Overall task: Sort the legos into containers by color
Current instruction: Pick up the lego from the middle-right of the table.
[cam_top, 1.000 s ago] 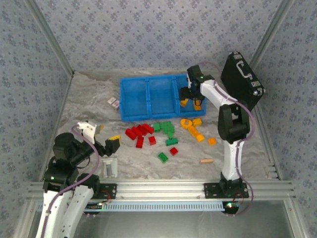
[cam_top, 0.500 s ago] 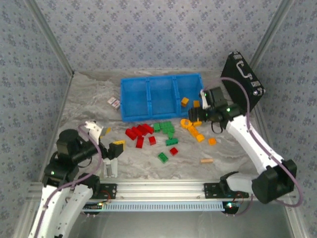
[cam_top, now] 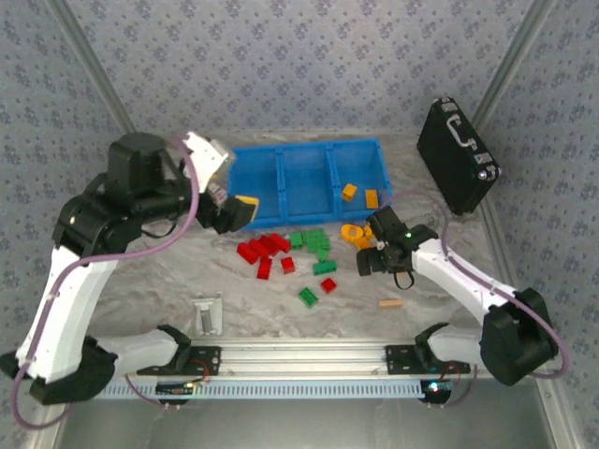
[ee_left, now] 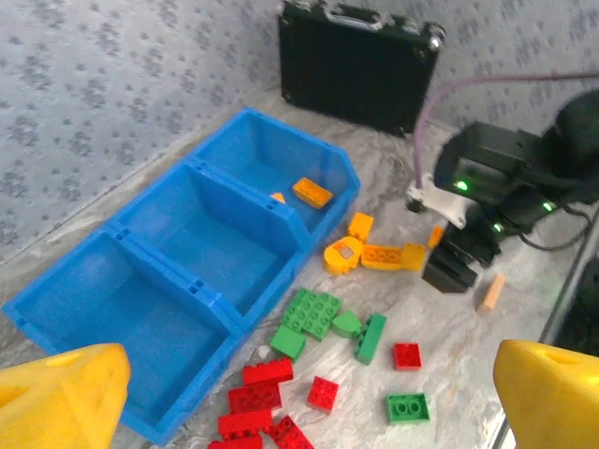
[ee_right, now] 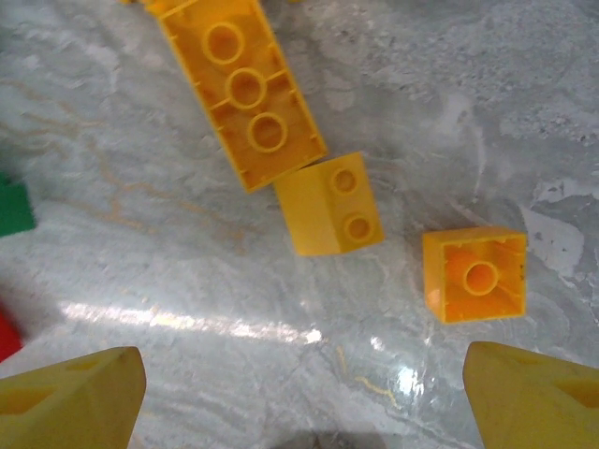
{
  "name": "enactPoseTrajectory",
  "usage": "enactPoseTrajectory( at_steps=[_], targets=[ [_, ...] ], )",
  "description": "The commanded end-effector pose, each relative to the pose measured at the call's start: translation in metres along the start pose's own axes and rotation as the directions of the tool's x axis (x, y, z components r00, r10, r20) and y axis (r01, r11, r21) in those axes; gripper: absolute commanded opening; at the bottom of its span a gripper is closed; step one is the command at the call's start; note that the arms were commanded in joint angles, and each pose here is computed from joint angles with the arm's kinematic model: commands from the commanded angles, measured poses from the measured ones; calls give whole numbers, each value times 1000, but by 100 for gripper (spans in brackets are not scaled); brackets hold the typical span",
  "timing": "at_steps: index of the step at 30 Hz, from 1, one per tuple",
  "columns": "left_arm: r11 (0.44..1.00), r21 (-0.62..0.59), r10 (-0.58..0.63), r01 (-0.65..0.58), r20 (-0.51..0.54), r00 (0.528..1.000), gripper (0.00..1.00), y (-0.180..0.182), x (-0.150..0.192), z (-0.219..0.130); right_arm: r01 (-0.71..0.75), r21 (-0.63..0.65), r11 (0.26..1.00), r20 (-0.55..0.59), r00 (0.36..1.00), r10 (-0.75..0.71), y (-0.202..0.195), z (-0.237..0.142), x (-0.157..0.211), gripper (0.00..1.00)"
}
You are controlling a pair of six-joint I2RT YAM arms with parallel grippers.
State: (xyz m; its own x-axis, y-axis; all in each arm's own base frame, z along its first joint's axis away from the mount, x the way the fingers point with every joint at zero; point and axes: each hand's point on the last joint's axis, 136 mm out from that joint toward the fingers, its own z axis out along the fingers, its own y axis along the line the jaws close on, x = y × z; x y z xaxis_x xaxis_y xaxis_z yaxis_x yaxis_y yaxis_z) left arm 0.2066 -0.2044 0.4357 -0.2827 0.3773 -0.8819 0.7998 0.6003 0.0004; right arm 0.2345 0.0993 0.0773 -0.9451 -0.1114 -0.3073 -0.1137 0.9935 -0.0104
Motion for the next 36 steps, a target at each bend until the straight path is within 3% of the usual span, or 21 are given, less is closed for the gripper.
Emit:
enactPoseTrajectory(
  at_steps=[1,8,17,36],
  targets=[
    [997,16,79,-77,-186,979,100,-17,36,3,-20,8,1000,2,1000,20,-2,13,-5,90],
    [983,27,183,-184,-297,937,100,-38,58,43,-45,-38,998,-15,999,45,-3,30,-25,84],
    [992,72,121,-107,-224,967,100,-57,46,70,-22,-21,1000,-120,993,19,4,53,-34,78],
    [992,45,127,-120,-236,963,100,-52,59,83,8,-5,1000,-234,972,-9,9,61,-12,67]
  ],
)
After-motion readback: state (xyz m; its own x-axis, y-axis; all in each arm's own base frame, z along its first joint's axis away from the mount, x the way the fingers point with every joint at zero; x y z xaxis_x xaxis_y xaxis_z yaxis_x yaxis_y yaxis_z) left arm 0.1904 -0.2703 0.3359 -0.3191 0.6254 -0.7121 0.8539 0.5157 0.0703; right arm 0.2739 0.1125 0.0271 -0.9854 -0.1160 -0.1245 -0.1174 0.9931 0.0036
